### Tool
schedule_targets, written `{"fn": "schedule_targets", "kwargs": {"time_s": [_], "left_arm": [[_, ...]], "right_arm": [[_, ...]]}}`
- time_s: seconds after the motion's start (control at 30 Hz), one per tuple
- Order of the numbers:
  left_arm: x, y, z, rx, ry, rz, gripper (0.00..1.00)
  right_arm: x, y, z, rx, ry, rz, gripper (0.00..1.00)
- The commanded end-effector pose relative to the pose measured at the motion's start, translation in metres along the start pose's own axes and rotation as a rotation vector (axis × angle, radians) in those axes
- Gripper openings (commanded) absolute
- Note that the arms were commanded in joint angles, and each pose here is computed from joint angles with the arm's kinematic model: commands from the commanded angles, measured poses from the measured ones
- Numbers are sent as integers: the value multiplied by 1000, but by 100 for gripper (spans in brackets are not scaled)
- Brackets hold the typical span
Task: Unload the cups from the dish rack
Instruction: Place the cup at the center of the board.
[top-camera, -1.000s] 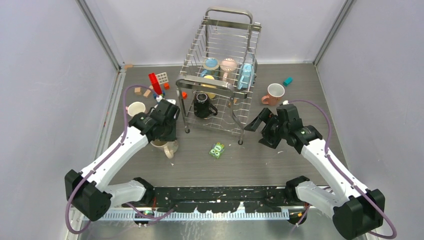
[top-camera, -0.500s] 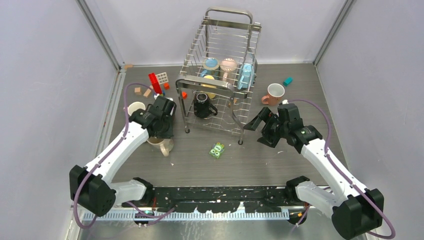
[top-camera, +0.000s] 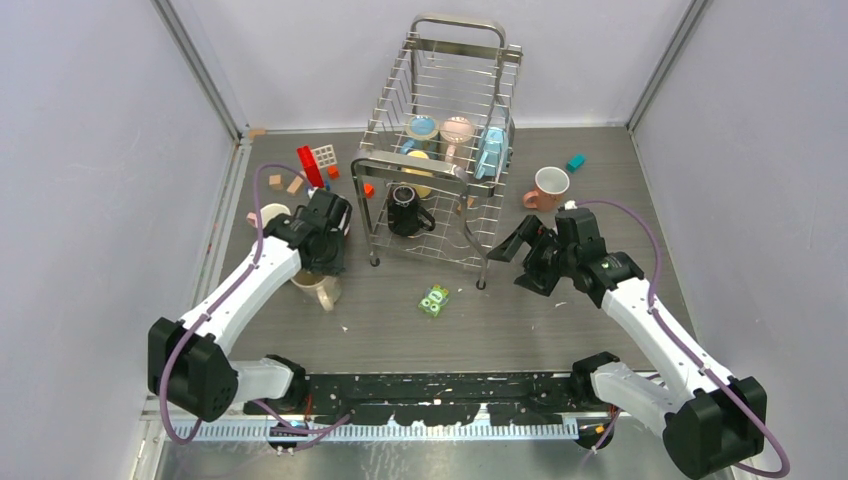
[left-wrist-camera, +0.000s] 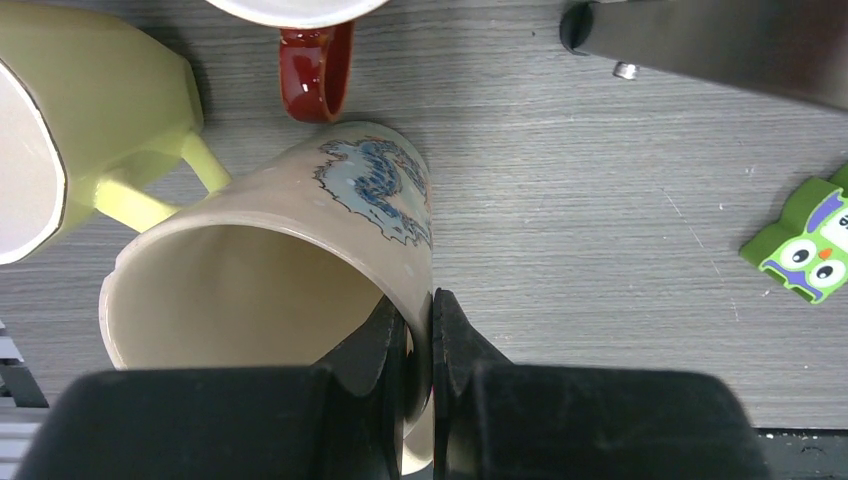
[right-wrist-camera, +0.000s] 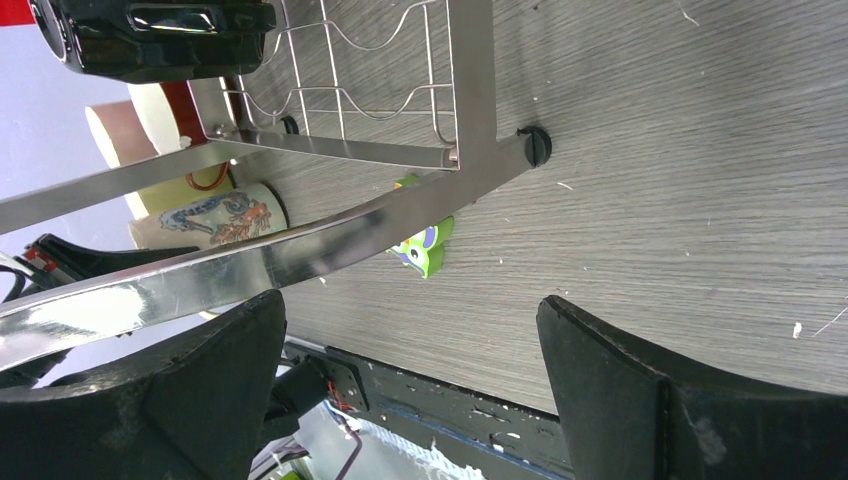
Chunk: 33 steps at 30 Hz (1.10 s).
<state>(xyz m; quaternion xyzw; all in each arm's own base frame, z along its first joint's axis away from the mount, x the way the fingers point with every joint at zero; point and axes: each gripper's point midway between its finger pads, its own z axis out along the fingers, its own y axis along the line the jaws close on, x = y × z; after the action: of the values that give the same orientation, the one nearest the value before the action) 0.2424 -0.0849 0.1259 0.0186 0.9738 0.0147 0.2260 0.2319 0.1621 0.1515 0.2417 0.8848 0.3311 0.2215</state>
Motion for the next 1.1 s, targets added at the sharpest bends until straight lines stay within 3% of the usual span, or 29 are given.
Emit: {"fn": "schedule_targets", "kwargs": {"time_s": [0.0,0.43,0.63,1.07], "left_arm": [[-21,14,0,-53,-76,3,0],[-20,3,5,-2,-51,-4,1],[-28,-1,-10,35,-91,-24,27],[-42,-6,-59,125,-205,-80,52]], "right_arm": [[-4,7,-1,-35,-10,-24,100],[-9,9,-3,-27,-22,-38,100],[-17,17,-6,-31,-42,-60,100],[-34,29,-7,-30,-93,-85,100]]}}
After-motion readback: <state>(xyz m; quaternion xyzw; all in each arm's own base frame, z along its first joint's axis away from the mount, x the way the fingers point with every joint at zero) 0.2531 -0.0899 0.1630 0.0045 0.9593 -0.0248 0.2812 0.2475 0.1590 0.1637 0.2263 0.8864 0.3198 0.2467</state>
